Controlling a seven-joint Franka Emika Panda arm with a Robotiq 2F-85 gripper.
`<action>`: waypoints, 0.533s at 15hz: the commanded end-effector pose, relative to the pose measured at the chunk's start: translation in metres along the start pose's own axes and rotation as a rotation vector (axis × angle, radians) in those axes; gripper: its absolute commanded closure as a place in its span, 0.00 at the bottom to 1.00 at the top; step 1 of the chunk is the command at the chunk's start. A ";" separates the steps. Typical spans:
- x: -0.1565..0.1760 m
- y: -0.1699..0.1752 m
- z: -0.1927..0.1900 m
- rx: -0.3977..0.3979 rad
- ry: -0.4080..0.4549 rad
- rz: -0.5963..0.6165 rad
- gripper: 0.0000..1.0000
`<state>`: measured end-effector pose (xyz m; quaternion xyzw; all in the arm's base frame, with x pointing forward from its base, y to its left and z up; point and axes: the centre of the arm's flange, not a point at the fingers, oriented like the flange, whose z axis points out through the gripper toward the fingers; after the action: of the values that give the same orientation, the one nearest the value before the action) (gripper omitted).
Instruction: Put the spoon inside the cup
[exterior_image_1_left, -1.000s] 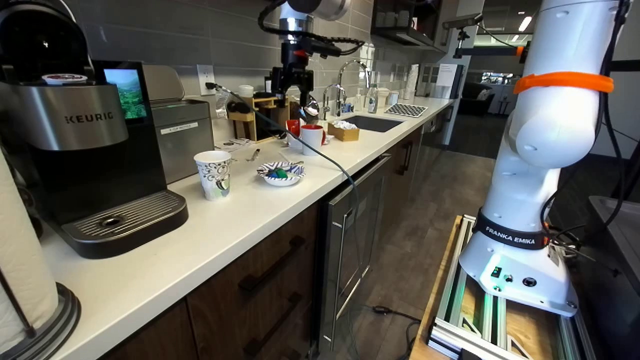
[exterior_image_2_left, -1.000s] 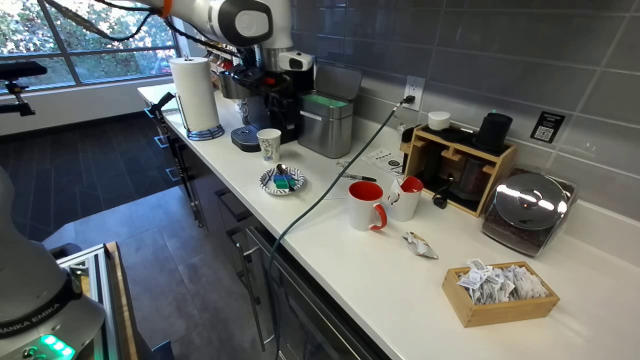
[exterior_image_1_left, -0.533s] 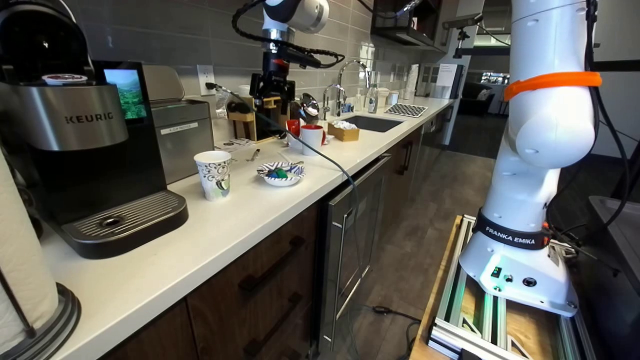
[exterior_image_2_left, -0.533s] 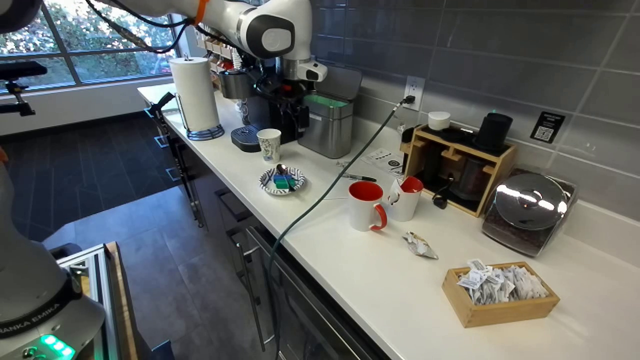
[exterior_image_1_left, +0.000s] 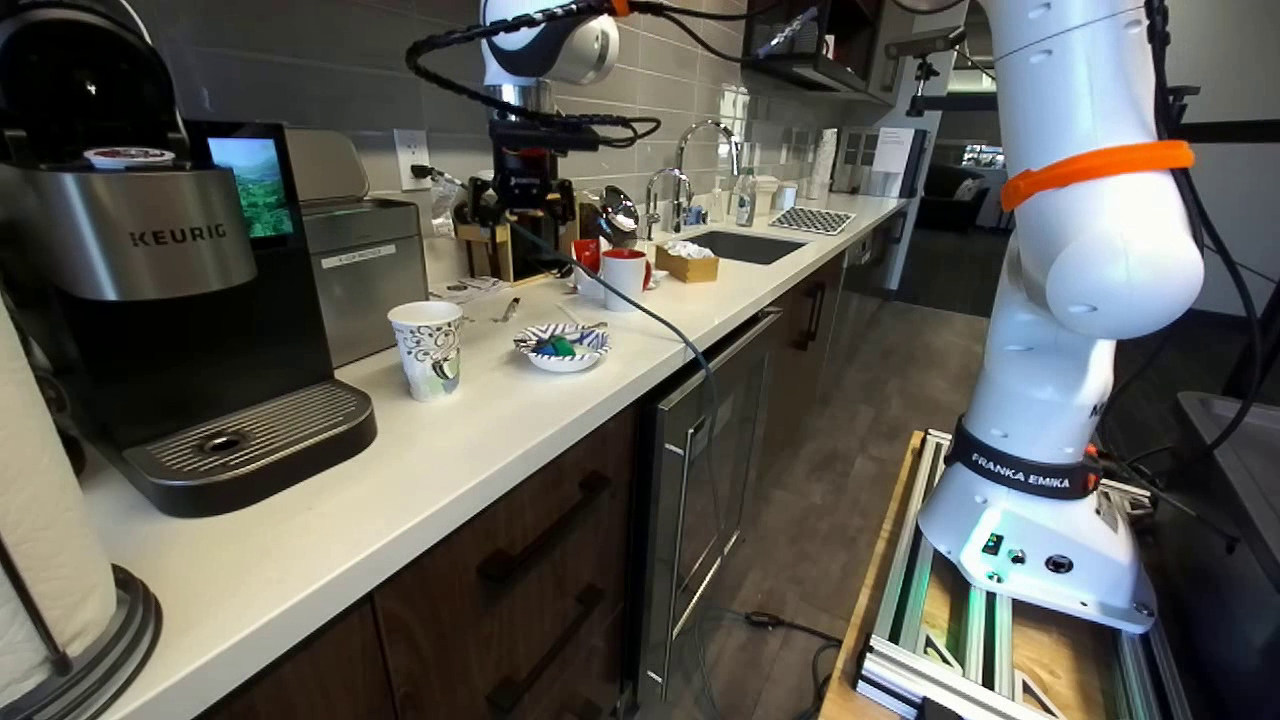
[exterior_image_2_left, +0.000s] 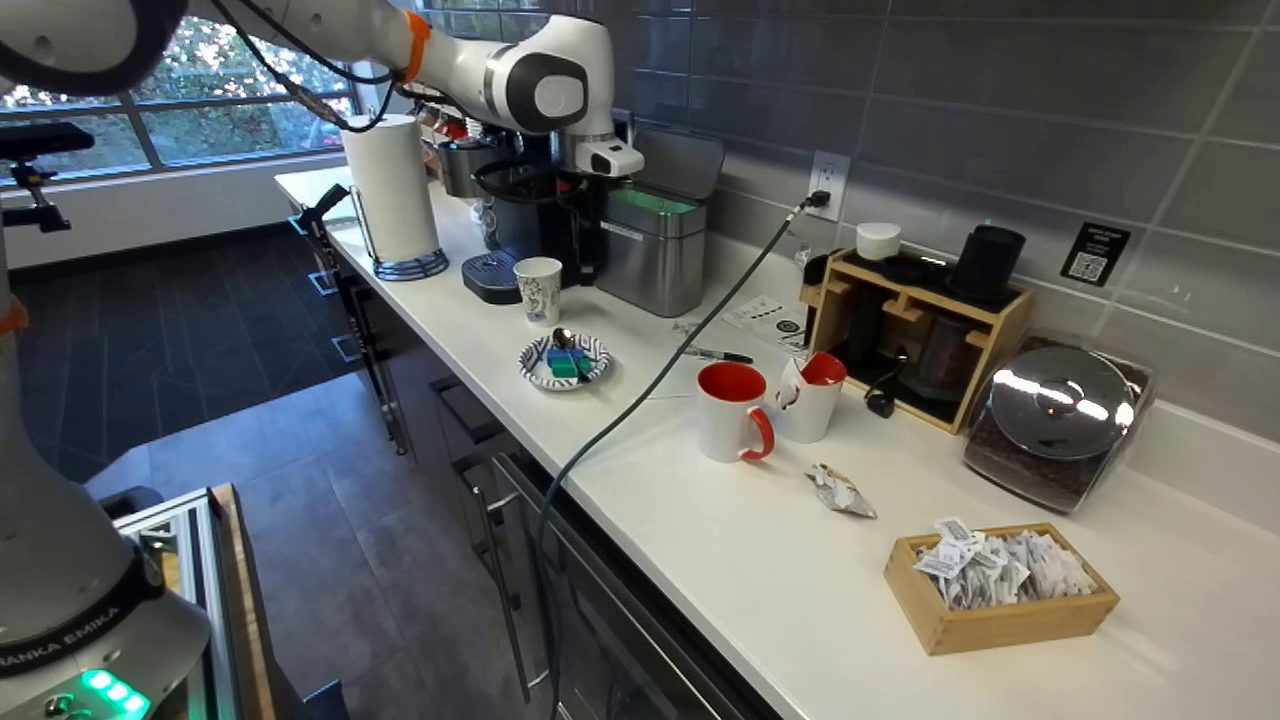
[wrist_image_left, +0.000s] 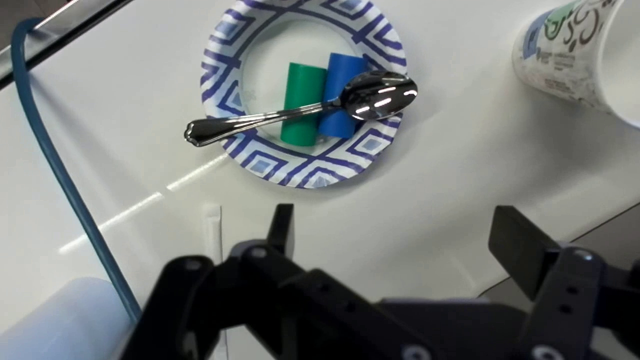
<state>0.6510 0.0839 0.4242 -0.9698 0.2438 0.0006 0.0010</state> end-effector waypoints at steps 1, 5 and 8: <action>0.039 -0.012 0.026 -0.062 -0.017 0.188 0.00; 0.075 0.002 0.055 -0.092 -0.045 0.396 0.00; 0.094 0.000 0.076 -0.105 -0.116 0.494 0.00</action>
<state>0.7000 0.0382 0.3611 -0.9007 0.4314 0.0311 -0.0398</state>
